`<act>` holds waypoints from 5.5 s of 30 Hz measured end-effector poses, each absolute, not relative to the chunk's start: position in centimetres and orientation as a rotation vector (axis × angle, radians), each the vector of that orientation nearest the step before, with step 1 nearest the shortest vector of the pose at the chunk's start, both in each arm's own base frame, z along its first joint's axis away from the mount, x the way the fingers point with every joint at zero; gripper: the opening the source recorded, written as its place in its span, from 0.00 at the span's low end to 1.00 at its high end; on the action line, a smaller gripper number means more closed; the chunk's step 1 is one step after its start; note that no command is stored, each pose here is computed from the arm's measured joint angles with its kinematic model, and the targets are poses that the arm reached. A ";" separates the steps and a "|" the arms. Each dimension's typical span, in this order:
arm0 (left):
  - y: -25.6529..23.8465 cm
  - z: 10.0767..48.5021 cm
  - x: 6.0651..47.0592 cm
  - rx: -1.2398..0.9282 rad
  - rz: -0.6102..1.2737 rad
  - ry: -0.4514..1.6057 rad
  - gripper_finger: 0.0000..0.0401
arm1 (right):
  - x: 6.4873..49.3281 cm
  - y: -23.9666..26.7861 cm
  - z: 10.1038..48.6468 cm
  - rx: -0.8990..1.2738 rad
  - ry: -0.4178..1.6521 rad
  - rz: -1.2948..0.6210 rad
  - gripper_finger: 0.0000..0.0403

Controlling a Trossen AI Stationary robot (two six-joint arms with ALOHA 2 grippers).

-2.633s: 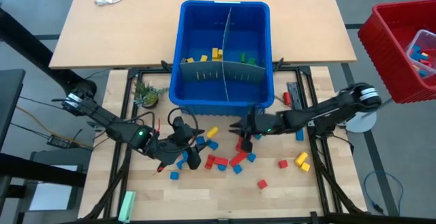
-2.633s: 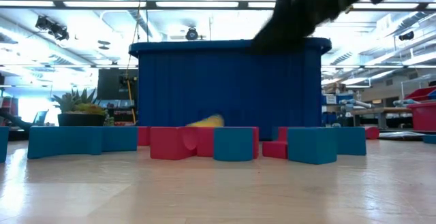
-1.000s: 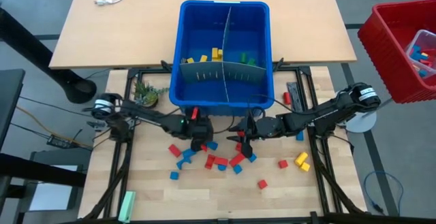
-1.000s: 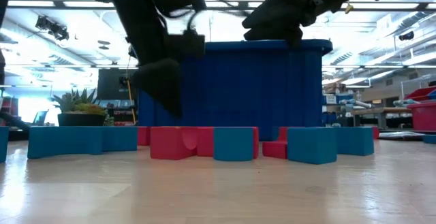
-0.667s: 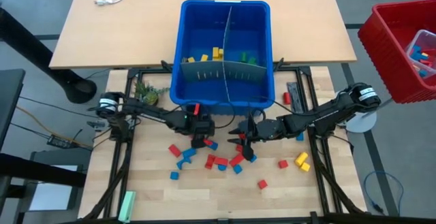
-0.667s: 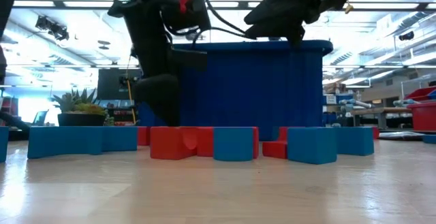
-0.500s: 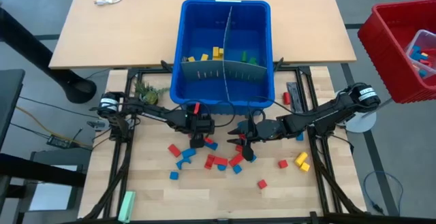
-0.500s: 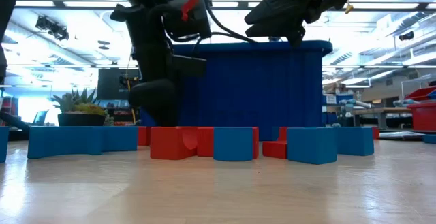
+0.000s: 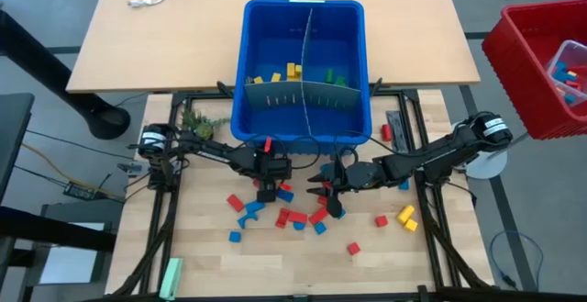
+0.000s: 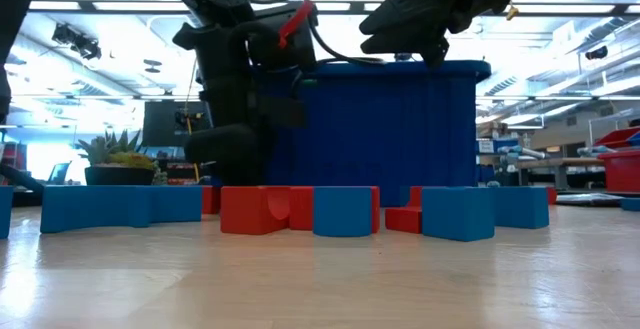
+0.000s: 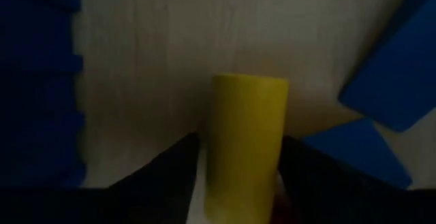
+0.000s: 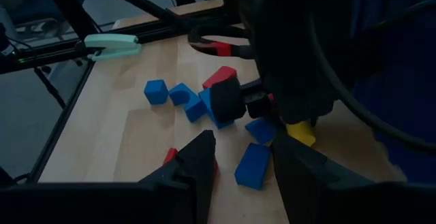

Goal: Sort blocks
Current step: Put the yellow block with the other yellow blocks into the blue bin

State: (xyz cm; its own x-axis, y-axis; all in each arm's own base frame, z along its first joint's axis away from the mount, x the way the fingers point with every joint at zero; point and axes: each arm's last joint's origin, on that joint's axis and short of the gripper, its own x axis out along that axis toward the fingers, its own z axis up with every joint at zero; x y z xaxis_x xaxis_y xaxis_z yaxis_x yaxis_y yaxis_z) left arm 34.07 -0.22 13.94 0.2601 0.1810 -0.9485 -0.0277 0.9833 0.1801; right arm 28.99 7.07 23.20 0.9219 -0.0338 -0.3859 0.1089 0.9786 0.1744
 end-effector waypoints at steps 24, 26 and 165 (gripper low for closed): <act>-5.0 25.5 38.1 0.248 0.219 1.126 0.34 | 27.7 10.7 23.6 0.176 0.384 0.037 0.33; -5.0 27.7 38.3 0.274 0.238 1.097 0.34 | 27.4 11.2 23.8 0.166 0.372 0.029 0.33; -14.6 33.8 28.3 -0.110 0.276 0.325 0.48 | 9.5 12.5 17.7 -0.061 1.456 0.089 0.48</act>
State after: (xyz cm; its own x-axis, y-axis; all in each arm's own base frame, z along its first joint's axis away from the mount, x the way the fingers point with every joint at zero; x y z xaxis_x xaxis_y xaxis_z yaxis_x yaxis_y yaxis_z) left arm 28.35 -14.65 33.82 0.9106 0.2499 -0.3292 -0.2849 0.9565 -0.0620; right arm 9.52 12.55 17.67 0.1126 0.0238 -0.9934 -0.0978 0.9951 0.0127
